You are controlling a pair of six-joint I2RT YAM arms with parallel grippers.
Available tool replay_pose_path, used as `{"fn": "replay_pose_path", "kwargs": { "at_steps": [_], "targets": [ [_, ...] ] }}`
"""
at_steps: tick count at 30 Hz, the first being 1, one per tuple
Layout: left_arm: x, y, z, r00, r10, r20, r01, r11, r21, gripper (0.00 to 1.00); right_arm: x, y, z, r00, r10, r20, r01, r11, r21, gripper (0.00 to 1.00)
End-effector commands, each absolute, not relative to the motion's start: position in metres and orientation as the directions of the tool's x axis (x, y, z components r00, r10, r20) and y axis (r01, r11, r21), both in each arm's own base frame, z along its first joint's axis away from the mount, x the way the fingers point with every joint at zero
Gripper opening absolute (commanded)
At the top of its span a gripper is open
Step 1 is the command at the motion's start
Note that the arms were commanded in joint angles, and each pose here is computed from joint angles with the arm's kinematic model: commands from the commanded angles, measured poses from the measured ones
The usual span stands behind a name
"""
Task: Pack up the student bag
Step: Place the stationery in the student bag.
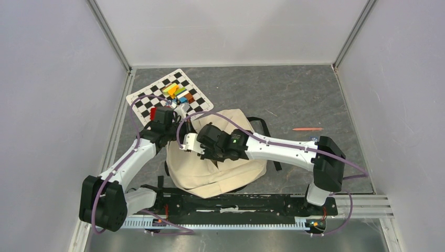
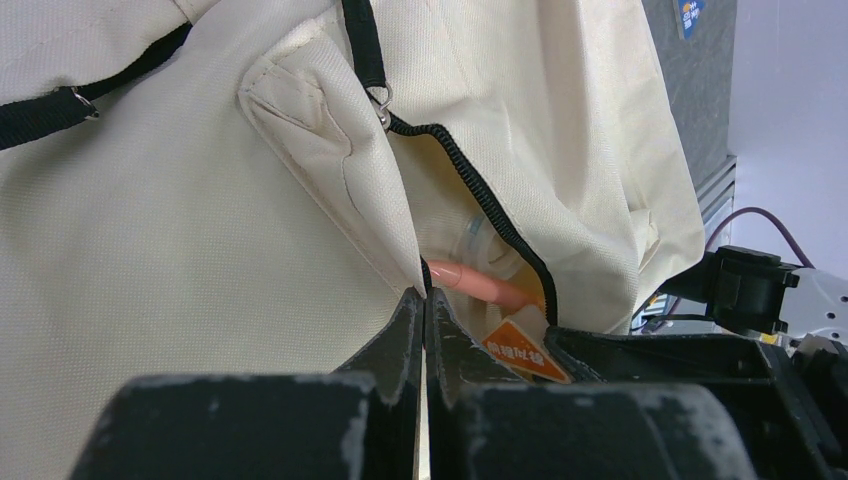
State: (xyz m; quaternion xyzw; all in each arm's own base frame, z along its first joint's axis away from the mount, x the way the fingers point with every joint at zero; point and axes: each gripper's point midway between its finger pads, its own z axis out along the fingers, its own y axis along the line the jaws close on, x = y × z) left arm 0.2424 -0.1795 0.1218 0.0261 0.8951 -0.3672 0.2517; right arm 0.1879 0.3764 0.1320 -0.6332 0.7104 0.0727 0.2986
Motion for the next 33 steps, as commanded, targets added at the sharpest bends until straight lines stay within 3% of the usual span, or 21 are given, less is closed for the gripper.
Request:
{"fn": "replay_pose_path", "kwargs": {
  "at_steps": [1, 7, 10, 17, 23, 29, 33],
  "targets": [
    [0.255, -0.179, 0.143, -0.823, -0.129, -0.553, 0.306, 0.719, -0.624, 0.02, 0.184, 0.393, 0.149, 0.019, -0.822, -0.570, -0.944, 0.173, -0.281, 0.28],
    [0.255, -0.180, 0.143, -0.824, -0.128, -0.552, 0.307, 0.718, -0.625, 0.02, 0.196, 0.395, 0.179, -0.010, -0.779, -0.627, -0.910, 0.268, -0.318, 0.60],
    [0.255, -0.179, 0.144, -0.823, -0.130, -0.553, 0.306, 0.719, -0.624, 0.02, 0.205, 0.386, 0.195, -0.041, -0.762, -0.646, -0.870, 0.345, -0.352, 0.69],
    [0.255, -0.179, 0.144, -0.823, -0.131, -0.553, 0.306, 0.719, -0.625, 0.02, 0.218, 0.366, 0.216, -0.122, -0.671, -0.732, -0.769, 0.530, -0.358, 0.74],
    [0.255, -0.179, 0.143, -0.824, -0.130, -0.551, 0.303, 0.720, -0.624, 0.02, 0.221, 0.365, 0.208, -0.188, -0.606, -0.773, -0.721, 0.620, -0.311, 0.63],
    [0.256, -0.178, 0.146, -0.813, -0.134, -0.566, 0.310, 0.723, -0.618, 0.02, 0.241, 0.332, 0.229, -0.255, -0.519, -0.816, -0.591, 0.751, -0.294, 0.85],
    [0.257, -0.177, 0.149, -0.804, -0.141, -0.578, 0.314, 0.724, -0.614, 0.02, 0.264, 0.279, 0.227, -0.347, -0.427, -0.835, -0.512, 0.832, -0.213, 0.92]
  ]
}}
